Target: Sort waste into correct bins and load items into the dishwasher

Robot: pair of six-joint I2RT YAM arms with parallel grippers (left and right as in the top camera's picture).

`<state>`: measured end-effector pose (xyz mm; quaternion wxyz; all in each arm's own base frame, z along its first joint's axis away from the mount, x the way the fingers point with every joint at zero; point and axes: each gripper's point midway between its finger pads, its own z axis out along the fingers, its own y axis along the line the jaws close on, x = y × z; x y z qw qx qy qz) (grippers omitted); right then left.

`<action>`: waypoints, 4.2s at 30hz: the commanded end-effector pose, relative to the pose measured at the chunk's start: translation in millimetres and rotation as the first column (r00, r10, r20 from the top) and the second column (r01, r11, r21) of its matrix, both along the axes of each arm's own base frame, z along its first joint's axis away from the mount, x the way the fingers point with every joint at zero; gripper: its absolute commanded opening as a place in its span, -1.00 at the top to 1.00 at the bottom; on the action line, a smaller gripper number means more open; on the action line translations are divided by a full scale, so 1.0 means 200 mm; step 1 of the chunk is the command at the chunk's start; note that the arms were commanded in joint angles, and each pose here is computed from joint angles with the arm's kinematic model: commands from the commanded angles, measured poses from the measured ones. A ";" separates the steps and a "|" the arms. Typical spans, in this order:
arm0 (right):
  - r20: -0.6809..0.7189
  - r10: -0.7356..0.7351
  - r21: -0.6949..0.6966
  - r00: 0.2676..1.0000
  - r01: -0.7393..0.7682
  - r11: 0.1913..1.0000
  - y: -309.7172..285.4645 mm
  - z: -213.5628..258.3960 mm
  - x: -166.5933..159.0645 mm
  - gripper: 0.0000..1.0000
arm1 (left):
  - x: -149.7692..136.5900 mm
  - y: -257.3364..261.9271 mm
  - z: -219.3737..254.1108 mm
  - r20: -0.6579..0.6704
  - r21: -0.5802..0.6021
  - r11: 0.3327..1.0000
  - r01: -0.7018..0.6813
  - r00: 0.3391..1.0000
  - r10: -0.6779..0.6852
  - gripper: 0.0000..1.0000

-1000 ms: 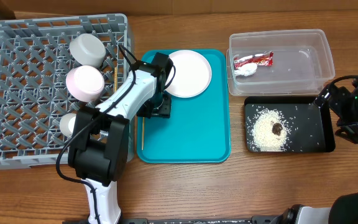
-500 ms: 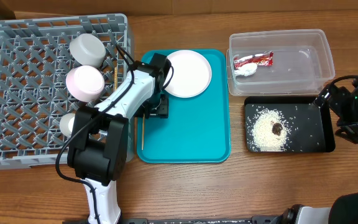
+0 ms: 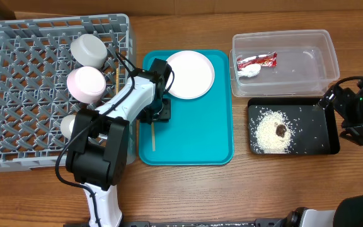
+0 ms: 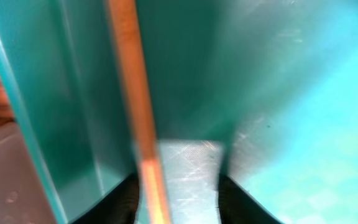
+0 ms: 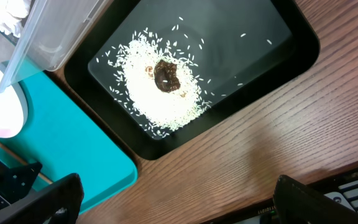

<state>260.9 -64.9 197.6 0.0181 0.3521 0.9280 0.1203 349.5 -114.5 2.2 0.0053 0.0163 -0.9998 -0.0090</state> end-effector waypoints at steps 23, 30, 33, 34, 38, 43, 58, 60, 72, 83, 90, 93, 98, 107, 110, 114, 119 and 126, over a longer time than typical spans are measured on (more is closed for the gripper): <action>0.030 0.003 -0.005 1.000 -0.002 1.000 0.00 0.04 0.01 -1.00 | 0.07 0.08 0.52 0.204 -0.089 0.993 -0.072 0.975 0.089 0.92; 0.030 0.003 -0.005 1.000 -0.002 1.000 0.00 0.04 0.01 -1.00 | 0.11 0.27 0.73 0.328 -0.099 0.990 -0.099 0.936 0.126 0.92; 0.030 0.003 -0.005 1.000 -0.002 1.000 0.00 0.04 0.01 -1.00 | 0.13 0.36 0.75 0.348 -0.086 0.991 -0.098 0.930 0.122 0.92; 0.030 0.003 -0.005 1.000 -0.002 1.000 0.00 0.04 0.01 -1.00 | 0.14 0.40 0.76 0.351 -0.081 0.992 -0.102 0.928 0.124 0.92; 0.030 0.003 -0.005 1.000 -0.002 1.000 0.00 0.04 0.01 -0.99 | 0.17 0.54 0.76 0.378 -0.056 0.985 -0.161 0.910 0.170 0.92; 0.030 0.003 -0.005 1.000 -0.002 1.000 0.00 0.04 0.01 -1.00 | 0.22 0.60 0.76 0.407 -0.048 0.984 -0.170 0.897 0.175 0.92; 0.030 0.003 -0.005 1.000 -0.002 1.000 0.00 0.04 0.01 -1.00 | 0.22 0.55 0.61 0.319 -0.069 0.993 -0.101 0.941 0.118 0.09; 0.030 0.003 -0.005 1.000 -0.002 1.000 0.00 0.04 0.01 -1.00 | 0.20 0.52 0.62 0.308 -0.103 0.991 -0.090 0.944 0.118 0.06; 0.030 0.003 -0.004 1.000 -0.002 1.000 0.00 0.04 0.01 -1.00 | -0.20 0.52 0.62 0.030 -0.066 0.984 -0.167 0.985 0.169 0.43; 0.027 0.003 -0.003 1.000 -0.002 1.000 0.00 0.04 0.00 -1.00 | -0.41 0.57 0.55 -0.127 0.027 0.972 -0.231 0.964 0.233 0.55; 0.027 0.003 -0.003 1.000 -0.002 1.000 0.00 0.04 0.00 -1.00 | -0.52 0.57 0.38 -0.188 0.047 0.968 -0.246 0.950 0.250 0.59; 0.027 0.003 -0.003 1.000 -0.002 1.000 0.00 0.04 0.00 -1.00 | -0.55 0.58 0.36 -0.204 0.055 0.968 -0.244 0.946 0.250 0.59; 0.024 0.003 -0.002 1.000 -0.002 1.000 0.01 0.04 0.00 -1.00 | -0.58 0.59 0.37 -0.224 0.080 0.968 -0.239 0.942 0.251 0.62; 0.021 0.002 -0.001 1.000 -0.002 1.000 0.01 0.04 0.00 -1.00 | -0.66 0.62 0.39 -0.286 0.124 0.967 -0.223 0.925 0.250 0.67; 0.020 0.002 0.000 1.000 -0.002 1.000 0.01 0.04 -0.01 -1.00 | -0.68 0.62 0.40 -0.301 0.132 0.967 -0.220 0.920 0.250 0.67; 0.017 0.002 0.001 1.000 -0.002 1.000 0.01 0.04 -0.01 -0.99 | -0.69 0.63 0.40 -0.304 0.136 0.966 -0.218 0.919 0.250 0.67; 0.017 0.003 0.001 1.000 -0.003 1.000 0.01 0.04 -0.01 -0.99 | -0.68 0.63 0.40 -0.298 0.135 0.966 -0.219 0.921 0.250 0.67; 0.017 0.003 0.001 1.000 -0.003 1.000 0.01 0.04 -0.01 -1.00 | -0.66 0.63 0.39 -0.284 0.130 0.966 -0.222 0.926 0.250 0.64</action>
